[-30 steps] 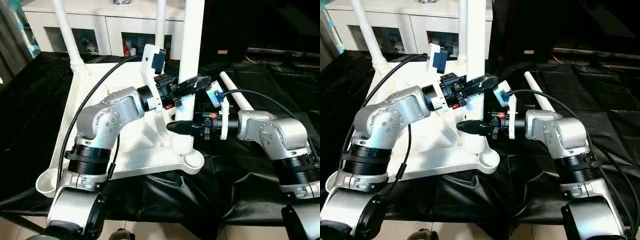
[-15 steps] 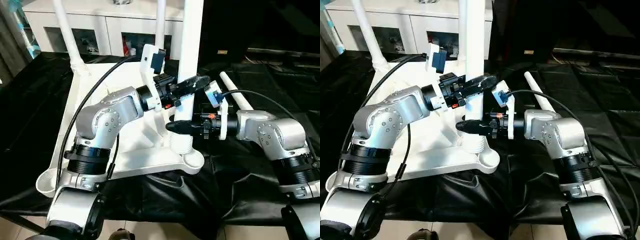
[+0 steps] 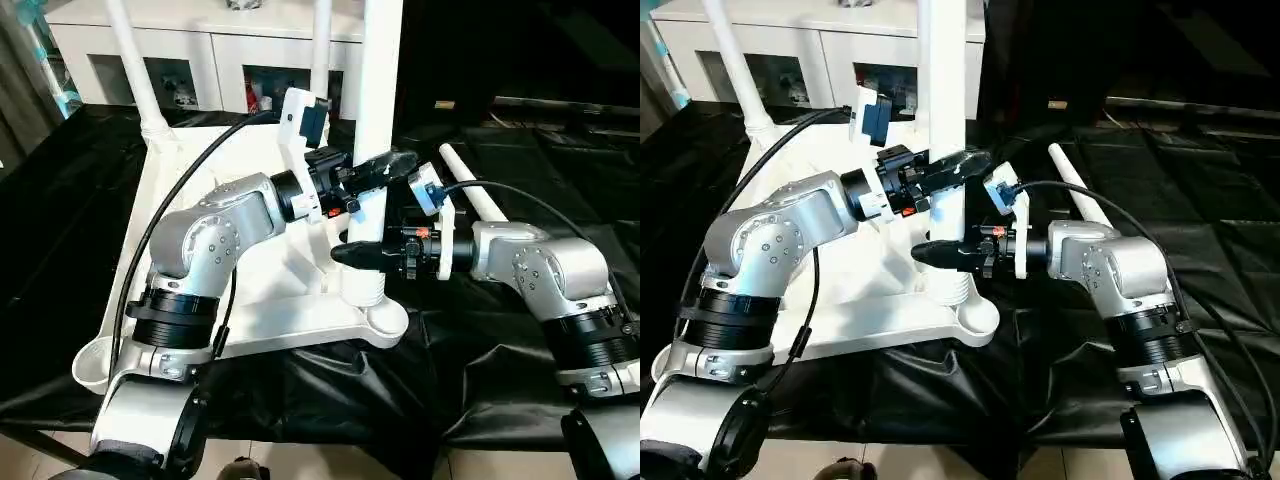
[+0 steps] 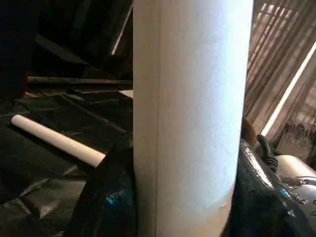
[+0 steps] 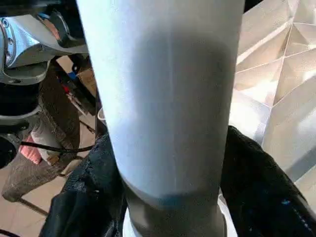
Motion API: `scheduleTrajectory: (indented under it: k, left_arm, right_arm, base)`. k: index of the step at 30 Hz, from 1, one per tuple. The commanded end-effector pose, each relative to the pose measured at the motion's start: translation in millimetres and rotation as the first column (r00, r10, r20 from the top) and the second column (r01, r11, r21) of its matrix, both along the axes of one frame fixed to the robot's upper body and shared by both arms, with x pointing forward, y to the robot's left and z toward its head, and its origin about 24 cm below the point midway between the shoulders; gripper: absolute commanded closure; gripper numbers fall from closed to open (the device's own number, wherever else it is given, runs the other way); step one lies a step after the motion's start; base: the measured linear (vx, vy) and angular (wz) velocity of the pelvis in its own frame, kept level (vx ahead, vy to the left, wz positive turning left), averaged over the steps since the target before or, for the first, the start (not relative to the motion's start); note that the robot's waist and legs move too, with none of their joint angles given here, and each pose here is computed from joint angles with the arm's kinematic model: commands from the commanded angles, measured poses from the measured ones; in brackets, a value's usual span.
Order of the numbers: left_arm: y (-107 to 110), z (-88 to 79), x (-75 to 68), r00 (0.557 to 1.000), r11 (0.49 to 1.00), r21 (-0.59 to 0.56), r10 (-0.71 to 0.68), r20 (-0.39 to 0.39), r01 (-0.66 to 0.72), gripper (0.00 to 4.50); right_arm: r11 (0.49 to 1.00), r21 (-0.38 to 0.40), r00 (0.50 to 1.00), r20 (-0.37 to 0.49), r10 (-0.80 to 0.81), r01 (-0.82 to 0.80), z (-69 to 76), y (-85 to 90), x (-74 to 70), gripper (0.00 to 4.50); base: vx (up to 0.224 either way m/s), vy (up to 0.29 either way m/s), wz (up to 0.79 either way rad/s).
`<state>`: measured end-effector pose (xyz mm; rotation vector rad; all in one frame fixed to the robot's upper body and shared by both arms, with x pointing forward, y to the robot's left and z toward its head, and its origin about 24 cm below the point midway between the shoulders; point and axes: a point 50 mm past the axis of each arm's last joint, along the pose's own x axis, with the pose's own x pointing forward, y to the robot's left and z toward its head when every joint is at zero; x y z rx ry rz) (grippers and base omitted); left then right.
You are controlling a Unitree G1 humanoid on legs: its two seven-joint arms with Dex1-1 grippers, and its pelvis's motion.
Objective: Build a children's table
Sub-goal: Pick table leg
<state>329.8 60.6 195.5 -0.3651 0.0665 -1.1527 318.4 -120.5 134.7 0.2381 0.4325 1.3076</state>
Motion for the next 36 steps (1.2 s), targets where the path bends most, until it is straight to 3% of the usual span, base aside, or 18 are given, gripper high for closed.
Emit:
scheduleTrajectory:
  k: [1,5,6,12,22,23,26,31,34,36]
  left_arm:
    - [-1.2,9.6,-1.1,0.999,1.000,-0.007,-0.014,0.041,0.014,2.64]
    - [-0.9,9.5,-1.4,0.999,1.000,-0.004,-0.017,0.041,0.017,2.64]
    - [-0.8,9.5,-1.5,0.999,1.000,-0.004,-0.017,0.041,0.017,2.64]
    - [-0.8,9.4,-1.7,0.999,1.000,-0.003,-0.019,0.039,0.019,2.65]
    - [2.3,8.9,1.1,0.999,1.000,0.009,0.011,0.038,-0.011,2.65]
    - [3.4,8.3,2.2,0.999,0.999,0.013,0.030,0.034,-0.031,2.30]
    - [7.1,7.4,5.5,0.998,0.998,-0.036,0.055,-0.026,-0.056,1.92]
    - [14.6,8.8,7.7,0.991,0.990,-0.061,0.132,0.027,-0.130,1.52]
    - [23.1,30.2,6.9,0.981,0.958,-0.237,0.181,0.068,-0.161,1.52]
    - [25.2,35.0,6.8,0.978,0.948,-0.271,0.196,0.075,-0.169,1.52]
  right_arm:
    - [0.999,-0.029,1.000,0.025,-0.019,0.019,3.8,-2.1,2.5,1.82]
    - [1.000,-0.026,1.000,0.014,-0.009,0.010,2.8,-2.1,0.9,1.82]
    - [1.000,-0.026,1.000,0.014,-0.008,0.009,2.7,-2.0,0.7,2.09]
    - [1.000,-0.020,1.000,0.007,-0.002,0.002,2.1,-1.7,0.3,2.48]
    - [0.999,-0.011,0.999,0.011,-0.041,0.041,0.7,-1.5,3.8,2.55]
    - [0.999,-0.011,0.999,0.013,-0.048,0.049,0.4,-1.8,4.3,2.55]
    - [0.998,-0.007,0.998,0.020,-0.064,0.064,0.2,-2.4,4.8,2.55]
    - [0.996,0.014,0.996,0.026,-0.083,0.082,1.1,-3.2,3.5,2.57]
    - [0.996,0.028,0.995,0.032,-0.091,0.090,1.9,-4.8,0.3,2.57]
    - [0.995,0.031,0.995,0.033,-0.092,0.091,2.0,-5.0,-0.1,2.57]
  base:
    - [0.000,0.000,0.00]
    - [0.000,0.000,0.00]
    - [0.000,0.000,0.00]
    - [0.000,0.000,0.00]
    - [0.000,0.000,0.00]
    - [0.000,0.000,0.00]
    - [0.000,0.000,0.00]
    - [0.000,0.000,0.00]
    - [0.000,0.000,0.00]
    - [0.000,0.000,0.00]
